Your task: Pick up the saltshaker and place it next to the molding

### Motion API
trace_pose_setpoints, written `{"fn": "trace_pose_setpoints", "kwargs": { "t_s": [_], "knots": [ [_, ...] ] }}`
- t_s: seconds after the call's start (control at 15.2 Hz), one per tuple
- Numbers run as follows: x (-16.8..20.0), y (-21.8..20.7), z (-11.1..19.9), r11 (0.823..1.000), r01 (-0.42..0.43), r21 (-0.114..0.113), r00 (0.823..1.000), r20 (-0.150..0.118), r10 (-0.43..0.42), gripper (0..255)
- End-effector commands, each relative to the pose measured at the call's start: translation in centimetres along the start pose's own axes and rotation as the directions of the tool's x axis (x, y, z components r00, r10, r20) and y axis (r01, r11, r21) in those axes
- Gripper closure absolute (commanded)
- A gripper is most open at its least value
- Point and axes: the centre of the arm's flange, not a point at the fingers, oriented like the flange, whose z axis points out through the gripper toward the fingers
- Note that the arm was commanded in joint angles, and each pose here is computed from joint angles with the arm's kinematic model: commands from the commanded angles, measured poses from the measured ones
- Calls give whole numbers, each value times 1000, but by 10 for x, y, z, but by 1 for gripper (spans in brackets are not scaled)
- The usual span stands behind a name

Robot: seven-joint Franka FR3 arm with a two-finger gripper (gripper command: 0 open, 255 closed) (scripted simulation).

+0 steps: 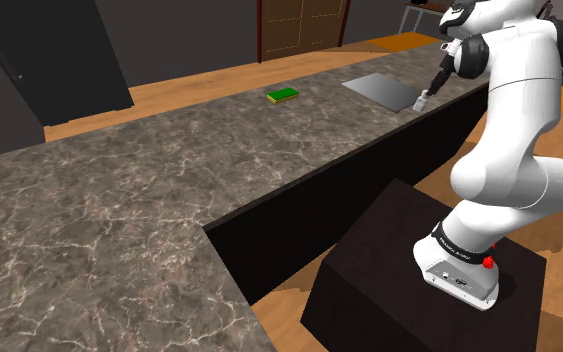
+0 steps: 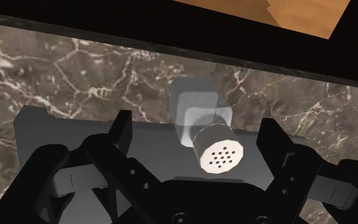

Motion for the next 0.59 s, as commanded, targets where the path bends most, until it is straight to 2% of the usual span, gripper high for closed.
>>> {"fn": "trace_pose_setpoints", "kwargs": {
  "t_s": [0.0, 0.07, 0.53],
  "knots": [
    [-1, 0, -23, 1000, 0, 1, 1000, 0, 0, 0],
    [-1, 0, -33, 1000, 0, 1, 1000, 0, 0, 0],
    [-1, 0, -33, 1000, 0, 1, 1000, 0, 0, 0]
  ]
}}
